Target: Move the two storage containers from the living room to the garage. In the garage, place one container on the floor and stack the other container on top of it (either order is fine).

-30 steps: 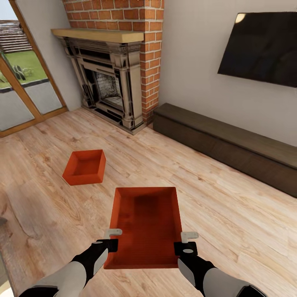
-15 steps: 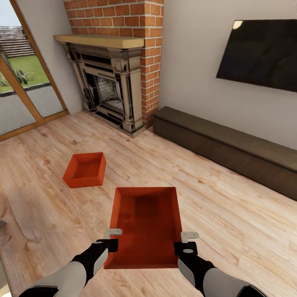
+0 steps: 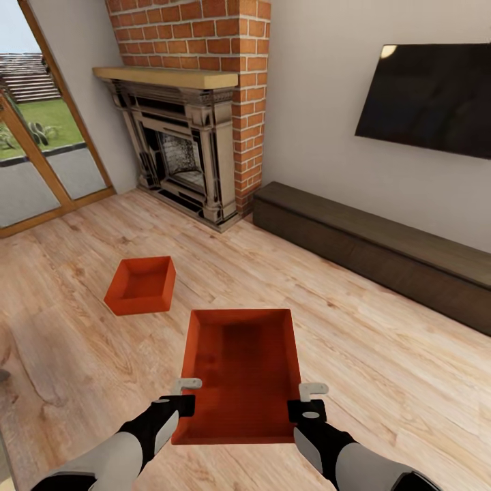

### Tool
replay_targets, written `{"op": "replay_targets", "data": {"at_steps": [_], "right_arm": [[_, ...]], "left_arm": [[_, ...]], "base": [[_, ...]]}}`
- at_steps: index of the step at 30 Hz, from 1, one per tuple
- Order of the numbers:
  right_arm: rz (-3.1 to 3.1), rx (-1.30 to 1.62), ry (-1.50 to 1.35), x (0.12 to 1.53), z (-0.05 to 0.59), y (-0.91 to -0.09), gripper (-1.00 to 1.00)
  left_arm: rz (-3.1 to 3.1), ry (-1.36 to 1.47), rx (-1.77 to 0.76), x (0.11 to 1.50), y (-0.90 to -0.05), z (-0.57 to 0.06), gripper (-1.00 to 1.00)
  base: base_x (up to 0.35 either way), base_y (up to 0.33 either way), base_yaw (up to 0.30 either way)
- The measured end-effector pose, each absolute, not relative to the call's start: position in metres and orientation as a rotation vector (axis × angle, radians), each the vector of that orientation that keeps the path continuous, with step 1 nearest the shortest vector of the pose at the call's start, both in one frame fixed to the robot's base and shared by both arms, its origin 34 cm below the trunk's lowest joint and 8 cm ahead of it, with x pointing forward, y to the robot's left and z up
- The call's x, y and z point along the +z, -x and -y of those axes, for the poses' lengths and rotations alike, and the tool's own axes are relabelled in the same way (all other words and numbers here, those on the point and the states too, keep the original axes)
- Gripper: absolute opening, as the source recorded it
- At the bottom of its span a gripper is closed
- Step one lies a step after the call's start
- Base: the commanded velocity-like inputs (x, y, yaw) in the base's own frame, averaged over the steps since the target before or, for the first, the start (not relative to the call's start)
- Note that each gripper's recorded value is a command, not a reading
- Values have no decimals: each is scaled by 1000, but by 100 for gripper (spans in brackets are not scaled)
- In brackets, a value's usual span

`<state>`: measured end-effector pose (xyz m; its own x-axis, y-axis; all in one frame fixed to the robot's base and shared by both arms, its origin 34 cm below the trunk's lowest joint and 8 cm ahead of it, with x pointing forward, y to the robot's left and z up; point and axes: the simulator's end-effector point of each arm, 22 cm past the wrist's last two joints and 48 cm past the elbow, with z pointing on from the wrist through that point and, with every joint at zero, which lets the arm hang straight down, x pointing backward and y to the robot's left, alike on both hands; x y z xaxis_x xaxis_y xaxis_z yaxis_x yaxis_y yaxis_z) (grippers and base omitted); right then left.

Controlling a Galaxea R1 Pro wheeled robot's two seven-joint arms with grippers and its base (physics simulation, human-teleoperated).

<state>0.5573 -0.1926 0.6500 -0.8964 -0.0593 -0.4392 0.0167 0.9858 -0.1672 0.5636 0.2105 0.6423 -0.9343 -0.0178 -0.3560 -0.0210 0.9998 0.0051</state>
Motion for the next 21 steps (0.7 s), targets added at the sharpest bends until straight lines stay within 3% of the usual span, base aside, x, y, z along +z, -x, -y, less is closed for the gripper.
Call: {"op": "replay_targets", "data": {"at_steps": [21], "right_arm": [[-2641, -229, 24, 664, 193, -568, -100]], "left_arm": [[-2745, 26, 13, 657, -575, -210, -100]], "base": [[0, 0, 0]]}}
